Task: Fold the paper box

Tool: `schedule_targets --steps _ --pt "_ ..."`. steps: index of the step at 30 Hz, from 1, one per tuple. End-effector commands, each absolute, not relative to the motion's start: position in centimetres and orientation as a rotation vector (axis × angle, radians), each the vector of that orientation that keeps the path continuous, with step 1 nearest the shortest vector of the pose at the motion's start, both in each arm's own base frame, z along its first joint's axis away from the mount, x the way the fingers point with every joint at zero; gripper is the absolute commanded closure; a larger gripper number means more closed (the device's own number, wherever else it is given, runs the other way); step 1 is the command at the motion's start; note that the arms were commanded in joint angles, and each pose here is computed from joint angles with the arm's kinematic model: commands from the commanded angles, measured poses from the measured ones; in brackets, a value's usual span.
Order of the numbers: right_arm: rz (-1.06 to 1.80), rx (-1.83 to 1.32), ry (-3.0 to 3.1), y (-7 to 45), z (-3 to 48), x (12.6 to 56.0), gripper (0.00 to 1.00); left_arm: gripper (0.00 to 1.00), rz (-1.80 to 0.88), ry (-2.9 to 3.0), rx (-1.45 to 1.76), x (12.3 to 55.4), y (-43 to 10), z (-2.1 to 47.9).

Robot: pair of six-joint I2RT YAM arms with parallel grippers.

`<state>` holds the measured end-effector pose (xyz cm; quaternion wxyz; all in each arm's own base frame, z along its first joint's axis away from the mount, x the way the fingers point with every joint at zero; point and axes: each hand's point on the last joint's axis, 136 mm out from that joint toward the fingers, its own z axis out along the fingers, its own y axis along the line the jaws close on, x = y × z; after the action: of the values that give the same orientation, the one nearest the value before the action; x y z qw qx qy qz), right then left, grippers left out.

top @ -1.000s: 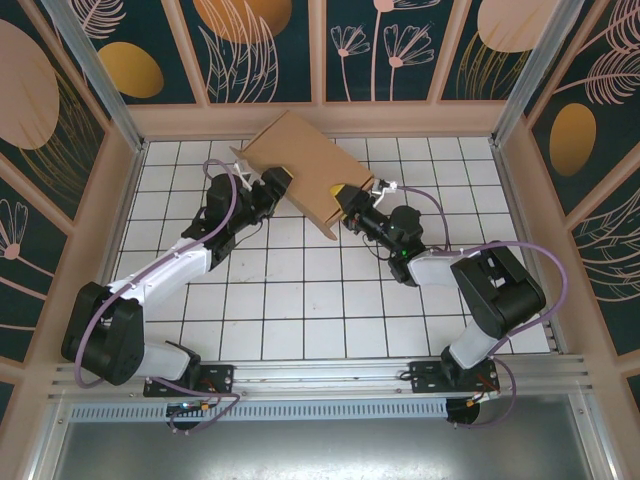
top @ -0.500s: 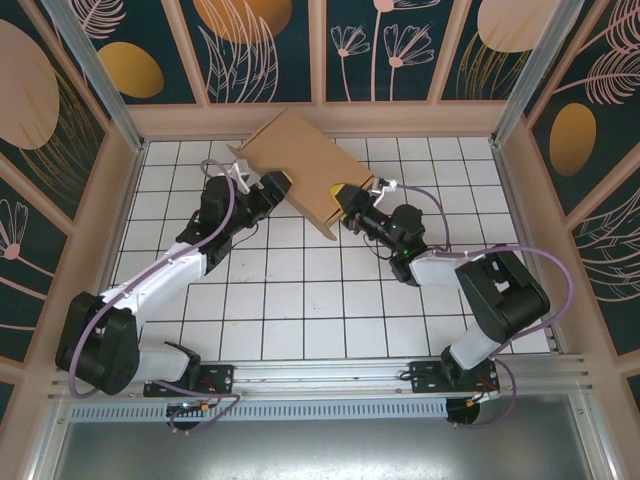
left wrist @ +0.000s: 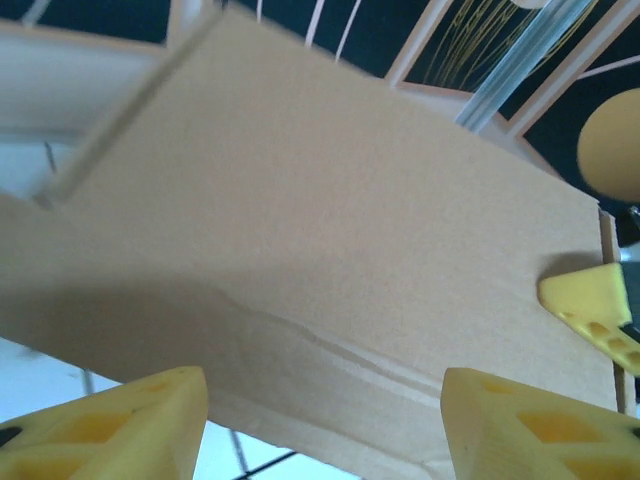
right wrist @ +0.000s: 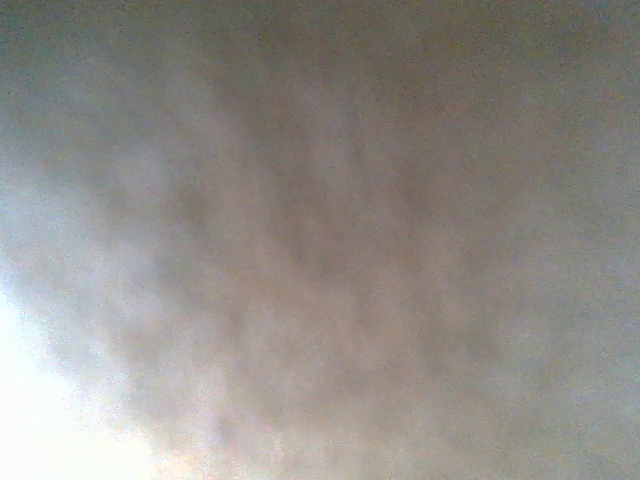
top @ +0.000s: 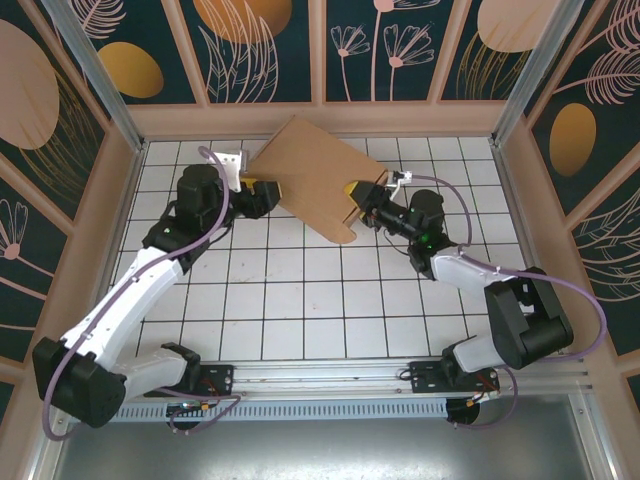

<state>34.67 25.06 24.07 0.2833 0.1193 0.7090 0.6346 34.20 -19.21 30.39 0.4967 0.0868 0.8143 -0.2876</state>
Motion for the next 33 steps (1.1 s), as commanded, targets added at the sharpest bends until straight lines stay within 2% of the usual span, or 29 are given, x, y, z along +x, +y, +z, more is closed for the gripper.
schedule_targets --steps 1,5,11,15,24,33 --pt "1.685 0.223 1.953 25.3 24.9 34.1 0.54 0.38 -0.400 1.951 0.350 33.9 -17.3 31.1" --pt "1.695 0.228 2.010 25.1 23.5 33.9 0.53 0.38 -0.248 1.838 0.526 32.5 -19.5 31.1" --pt "1.787 0.207 2.036 25.3 22.8 33.3 0.52 0.34 0.023 1.615 0.975 29.6 -22.6 26.5" --pt "1.824 0.157 2.045 25.7 23.1 32.7 0.52 0.31 0.164 1.562 1.133 29.7 -22.5 23.3" --pt "1.989 0.055 2.013 26.4 23.9 30.9 0.51 0.29 0.403 1.275 1.438 28.5 -24.8 21.4" --pt "2.066 -0.021 1.989 26.8 24.8 29.6 0.50 0.34 0.749 1.044 1.362 30.4 -24.5 23.9"
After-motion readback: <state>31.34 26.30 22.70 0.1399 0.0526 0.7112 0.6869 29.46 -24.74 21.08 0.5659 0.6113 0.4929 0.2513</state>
